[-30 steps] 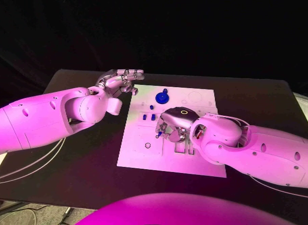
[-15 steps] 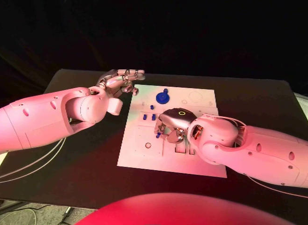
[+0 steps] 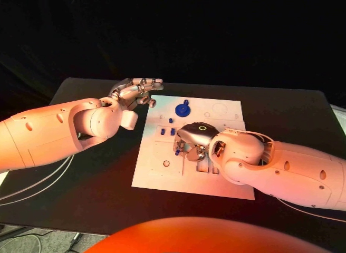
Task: Assemble the parts on the task board
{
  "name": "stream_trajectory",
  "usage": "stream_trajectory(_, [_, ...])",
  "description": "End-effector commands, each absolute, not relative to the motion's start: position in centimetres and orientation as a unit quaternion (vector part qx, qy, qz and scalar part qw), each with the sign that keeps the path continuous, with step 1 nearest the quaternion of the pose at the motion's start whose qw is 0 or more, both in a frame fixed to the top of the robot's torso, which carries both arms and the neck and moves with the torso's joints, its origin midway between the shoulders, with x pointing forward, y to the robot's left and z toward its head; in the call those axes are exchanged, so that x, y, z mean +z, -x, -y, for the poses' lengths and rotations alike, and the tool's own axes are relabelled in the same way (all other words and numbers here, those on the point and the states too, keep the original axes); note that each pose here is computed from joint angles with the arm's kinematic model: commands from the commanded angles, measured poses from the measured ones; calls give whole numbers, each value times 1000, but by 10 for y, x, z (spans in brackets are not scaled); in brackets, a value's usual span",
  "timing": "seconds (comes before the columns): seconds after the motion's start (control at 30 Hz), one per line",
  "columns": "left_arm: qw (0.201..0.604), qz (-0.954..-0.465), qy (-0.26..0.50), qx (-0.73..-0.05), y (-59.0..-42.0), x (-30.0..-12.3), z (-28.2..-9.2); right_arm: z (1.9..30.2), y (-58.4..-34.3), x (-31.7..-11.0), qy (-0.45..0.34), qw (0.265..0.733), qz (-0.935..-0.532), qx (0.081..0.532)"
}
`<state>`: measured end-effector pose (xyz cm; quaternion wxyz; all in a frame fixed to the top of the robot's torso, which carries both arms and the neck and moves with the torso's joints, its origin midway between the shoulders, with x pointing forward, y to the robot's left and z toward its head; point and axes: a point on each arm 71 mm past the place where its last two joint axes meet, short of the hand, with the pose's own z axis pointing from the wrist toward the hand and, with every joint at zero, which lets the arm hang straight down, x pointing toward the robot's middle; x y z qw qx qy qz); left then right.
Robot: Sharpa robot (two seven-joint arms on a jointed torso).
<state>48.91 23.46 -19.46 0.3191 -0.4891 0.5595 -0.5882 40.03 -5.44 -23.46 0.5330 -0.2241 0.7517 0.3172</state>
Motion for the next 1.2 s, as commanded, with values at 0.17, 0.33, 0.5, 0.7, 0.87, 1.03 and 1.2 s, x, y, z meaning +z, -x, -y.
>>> stream_trajectory(0.17, [311, -563, 482, -596, -488, -194, -232, 53, -399, -240, 246, 520, -764, 294])
stream_trajectory(0.33, [310, -564, 482, -595, -488, -194, -231, 54, -401, -241, 242, 524, -764, 289])
stream_trajectory(0.5, [308, -565, 481, -595, -488, -194, -231, 56, -402, -238, 231, 539, -754, 296])
stream_trajectory(0.7, [307, -566, 481, -595, -488, -194, -231, 59, -400, -234, 221, 553, -741, 310])
stream_trajectory(0.87, [306, -566, 481, -595, -488, -195, -232, 69, -394, -226, 208, 568, -727, 325])
stream_trajectory(1.03, [306, -567, 481, -595, -488, -195, -232, 91, -392, -211, 191, 590, -716, 322])
stream_trajectory(1.2, [305, -567, 480, -596, -488, -195, -232, 123, -403, -196, 178, 597, -731, 278])
